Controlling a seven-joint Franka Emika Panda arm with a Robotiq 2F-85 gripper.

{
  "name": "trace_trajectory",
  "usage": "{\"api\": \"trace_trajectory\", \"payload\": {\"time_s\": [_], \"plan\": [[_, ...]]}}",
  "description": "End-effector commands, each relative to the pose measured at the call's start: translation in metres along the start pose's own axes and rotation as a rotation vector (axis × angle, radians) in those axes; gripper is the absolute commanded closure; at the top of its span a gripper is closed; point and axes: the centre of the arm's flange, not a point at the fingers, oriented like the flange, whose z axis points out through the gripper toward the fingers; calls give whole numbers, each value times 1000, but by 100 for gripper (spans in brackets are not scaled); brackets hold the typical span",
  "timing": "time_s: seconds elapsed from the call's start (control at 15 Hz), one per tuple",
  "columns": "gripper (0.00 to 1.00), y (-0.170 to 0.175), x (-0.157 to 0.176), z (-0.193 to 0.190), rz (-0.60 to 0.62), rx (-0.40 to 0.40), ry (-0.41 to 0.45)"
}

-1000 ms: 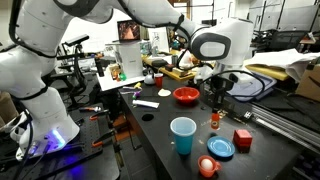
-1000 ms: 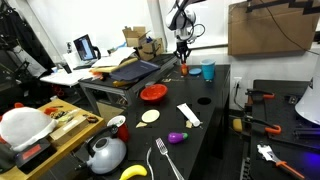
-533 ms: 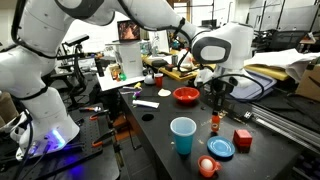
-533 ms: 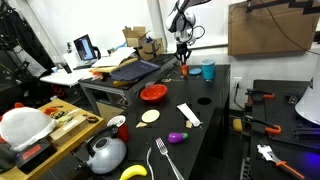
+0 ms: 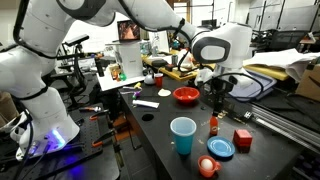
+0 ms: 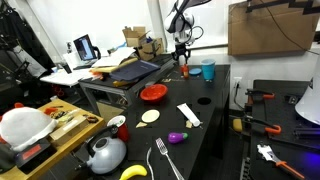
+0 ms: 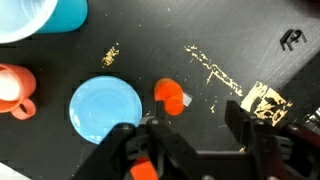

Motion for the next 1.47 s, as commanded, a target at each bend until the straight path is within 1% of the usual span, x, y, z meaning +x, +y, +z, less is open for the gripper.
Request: {"api": "trace_trajectory", "payload": {"time_s": [0.0, 0.07, 0.13, 0.4, 0.6, 0.8, 1.0, 1.4], "plan": [[4, -19, -16, -18, -21, -16, 37], [1, -26, -21, -23, -40, -19, 39], [0, -34, -27, -29, -73, -24, 48], [0, -71, -51, -53, -204, -55, 71], [0, -103, -69, -63, -342, -42, 66], [0, -135, -91, -65, -495, -23, 50], [0, -162, -112, -65, -620, -16, 27], [0, -197, -149, -67, -811, -27, -4]]}}
